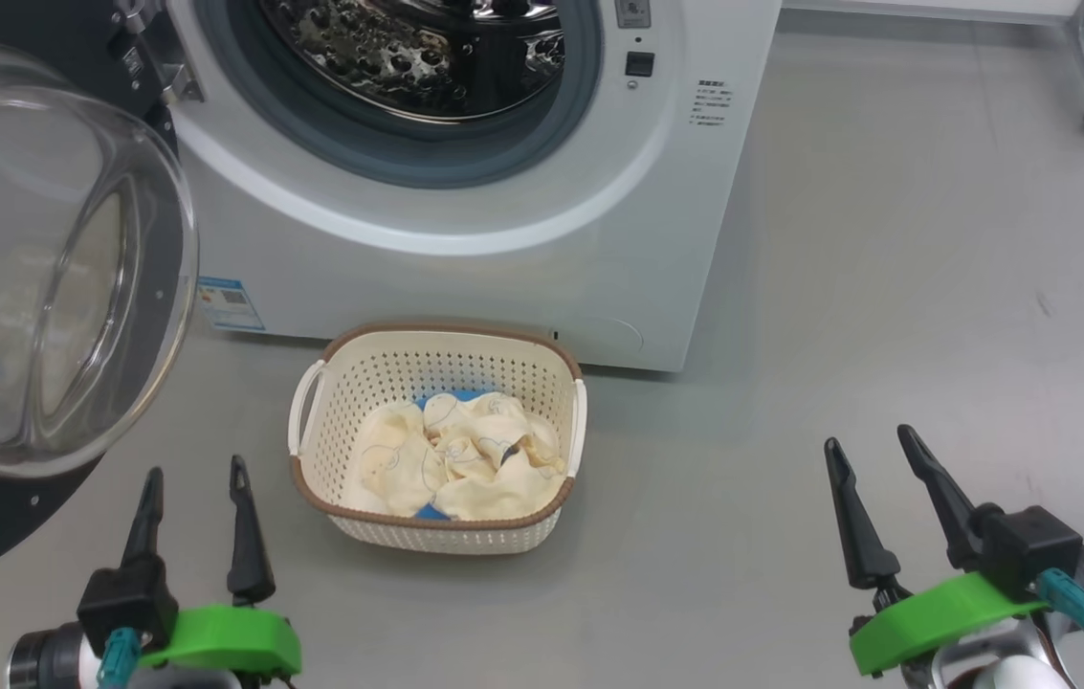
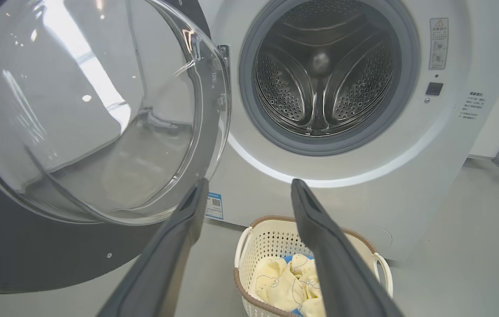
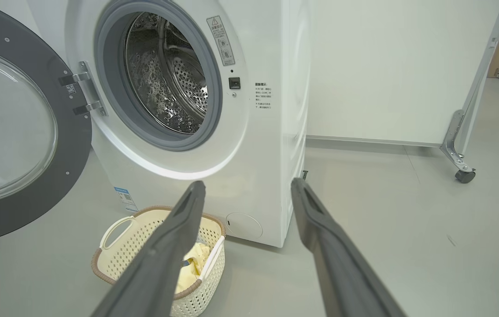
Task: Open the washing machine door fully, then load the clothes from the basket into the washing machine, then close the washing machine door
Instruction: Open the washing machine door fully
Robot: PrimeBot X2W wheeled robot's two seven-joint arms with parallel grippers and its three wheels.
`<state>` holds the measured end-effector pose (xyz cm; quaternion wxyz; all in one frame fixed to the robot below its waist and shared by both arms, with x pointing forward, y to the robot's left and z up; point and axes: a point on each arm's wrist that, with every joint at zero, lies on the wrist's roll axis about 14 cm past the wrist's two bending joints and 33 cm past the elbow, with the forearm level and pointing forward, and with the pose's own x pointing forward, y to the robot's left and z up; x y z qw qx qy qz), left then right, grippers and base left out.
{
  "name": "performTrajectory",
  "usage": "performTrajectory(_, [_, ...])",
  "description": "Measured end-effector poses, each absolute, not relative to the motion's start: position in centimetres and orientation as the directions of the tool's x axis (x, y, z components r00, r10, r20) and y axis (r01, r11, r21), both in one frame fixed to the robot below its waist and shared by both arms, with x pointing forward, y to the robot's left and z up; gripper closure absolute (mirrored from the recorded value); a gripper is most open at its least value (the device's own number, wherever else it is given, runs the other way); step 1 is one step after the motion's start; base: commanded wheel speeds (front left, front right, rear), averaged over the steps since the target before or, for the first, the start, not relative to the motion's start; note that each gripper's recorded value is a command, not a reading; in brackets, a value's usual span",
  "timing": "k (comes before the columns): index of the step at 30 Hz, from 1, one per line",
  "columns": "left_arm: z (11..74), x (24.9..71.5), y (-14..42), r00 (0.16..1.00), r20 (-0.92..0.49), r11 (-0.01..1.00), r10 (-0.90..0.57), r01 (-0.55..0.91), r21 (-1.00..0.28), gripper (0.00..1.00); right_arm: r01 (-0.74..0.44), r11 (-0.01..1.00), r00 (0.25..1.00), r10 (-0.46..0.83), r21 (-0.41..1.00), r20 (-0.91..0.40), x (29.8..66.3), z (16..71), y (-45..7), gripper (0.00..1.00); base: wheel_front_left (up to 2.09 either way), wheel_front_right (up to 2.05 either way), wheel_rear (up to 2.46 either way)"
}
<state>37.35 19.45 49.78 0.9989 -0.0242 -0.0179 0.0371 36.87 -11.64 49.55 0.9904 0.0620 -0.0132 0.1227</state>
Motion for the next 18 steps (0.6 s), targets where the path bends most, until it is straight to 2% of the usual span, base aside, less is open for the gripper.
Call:
performTrajectory(12, [49.5,38.8,13.6,0.994,0.030,0.994,-0.102,0.103,-0.029,0.00,-0.137,0.987,0.989,0.132,0.087,0.065,35.0,50.5,-15.3,0.00,0.00,0.00,0.00])
performTrajectory(18, [49.0,39.3,12.4,0.991,0.014,0.991,-0.130,0.131,-0.024,0.00,-0.101,0.991,0.994,0.096,0.083,0.059,34.2,50.4,-16.4,0.00,0.00,0.00,0.00])
